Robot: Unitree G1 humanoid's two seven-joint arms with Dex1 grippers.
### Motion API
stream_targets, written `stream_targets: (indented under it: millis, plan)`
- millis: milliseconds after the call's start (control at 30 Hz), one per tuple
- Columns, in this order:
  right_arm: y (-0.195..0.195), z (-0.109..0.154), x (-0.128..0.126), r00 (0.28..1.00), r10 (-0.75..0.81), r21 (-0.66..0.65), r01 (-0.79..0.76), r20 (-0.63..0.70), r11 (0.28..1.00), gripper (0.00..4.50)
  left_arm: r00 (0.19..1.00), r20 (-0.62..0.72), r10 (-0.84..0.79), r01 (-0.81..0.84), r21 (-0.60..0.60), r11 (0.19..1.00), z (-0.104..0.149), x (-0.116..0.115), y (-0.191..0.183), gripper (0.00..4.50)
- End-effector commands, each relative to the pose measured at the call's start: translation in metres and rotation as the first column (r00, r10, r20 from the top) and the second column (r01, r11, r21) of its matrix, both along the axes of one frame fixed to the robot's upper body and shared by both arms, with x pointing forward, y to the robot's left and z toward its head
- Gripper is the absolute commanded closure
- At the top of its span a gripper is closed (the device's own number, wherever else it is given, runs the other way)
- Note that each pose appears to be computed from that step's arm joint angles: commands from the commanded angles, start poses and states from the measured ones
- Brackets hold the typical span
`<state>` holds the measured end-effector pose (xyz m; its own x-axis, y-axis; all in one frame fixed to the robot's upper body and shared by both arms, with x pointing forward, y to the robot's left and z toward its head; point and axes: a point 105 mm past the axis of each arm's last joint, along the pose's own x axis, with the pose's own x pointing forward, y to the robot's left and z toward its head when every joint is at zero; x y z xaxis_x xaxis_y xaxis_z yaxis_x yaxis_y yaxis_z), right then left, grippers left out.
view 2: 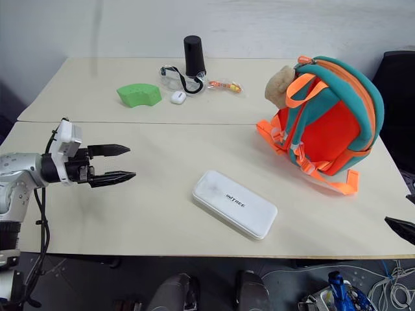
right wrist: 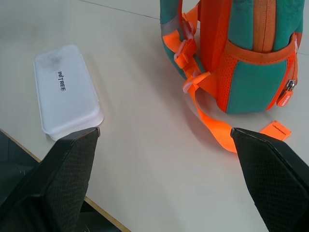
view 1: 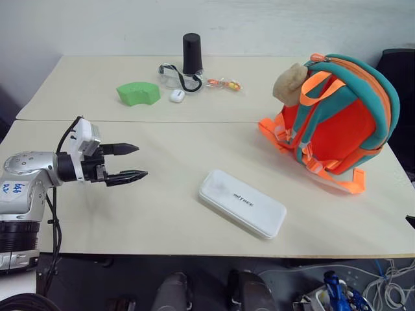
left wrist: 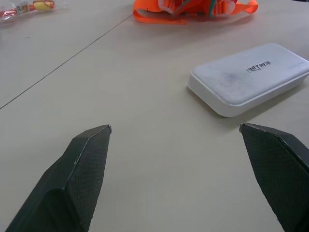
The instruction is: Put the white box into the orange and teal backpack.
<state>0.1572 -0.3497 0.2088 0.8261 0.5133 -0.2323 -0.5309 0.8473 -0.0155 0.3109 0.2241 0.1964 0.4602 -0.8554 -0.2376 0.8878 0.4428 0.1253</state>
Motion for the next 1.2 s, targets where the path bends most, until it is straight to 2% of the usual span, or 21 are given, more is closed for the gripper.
stream_targets:
  millis: [33, 133, 600, 800, 833, 867, 967, 1200]
  plan:
    - [0.001, 0.000, -0.002, 1.000, 0.003, -0.018, -0.003, 0.019, 1.000, 0.06, 0.999, 0.036, 0.004, -0.005, 0.021, 1.000, 0.005, 0.002, -0.001, 0.01]
    - [0.001, -0.003, -0.002, 1.000, 0.002, -0.020, -0.002, 0.015, 1.000, 0.06, 0.999, 0.026, 0.030, -0.032, 0.065, 0.997, -0.002, 0.004, 0.001, 0.01]
    - [0.002, -0.006, 0.005, 1.000, -0.009, -0.061, 0.009, 0.007, 0.998, 0.06, 1.000, 0.022, 0.014, -0.015, 0.036, 0.999, 0.009, 0.009, -0.009, 0.01]
    - [0.018, -0.006, 0.008, 0.999, 0.053, -0.067, -0.053, 0.002, 0.996, 0.06, 1.000, 0.005, -0.026, 0.025, 0.017, 1.000, 0.009, 0.006, -0.019, 0.01]
    - [0.023, -0.006, 0.009, 0.998, 0.070, -0.066, -0.070, -0.001, 0.995, 0.43, 0.999, 0.002, -0.045, 0.045, 0.017, 0.999, 0.008, 0.005, -0.022, 0.41]
    - [0.029, -0.006, 0.010, 0.995, 0.096, -0.067, -0.096, -0.003, 0.993, 0.62, 0.998, -0.004, -0.069, 0.069, 0.019, 0.997, 0.006, 0.004, -0.026, 0.57]
    - [0.050, -0.010, 0.012, 0.983, 0.181, -0.079, -0.182, -0.020, 0.980, 1.54, 0.992, -0.012, -0.125, 0.125, 0.044, 0.991, -0.001, 0.008, -0.040, 1.43]
    - [0.103, -0.041, 0.010, 0.915, 0.385, -0.119, -0.399, -0.123, 0.909, 3.85, 0.959, -0.028, -0.282, 0.283, 0.157, 0.946, -0.029, 0.018, -0.072, 3.59]
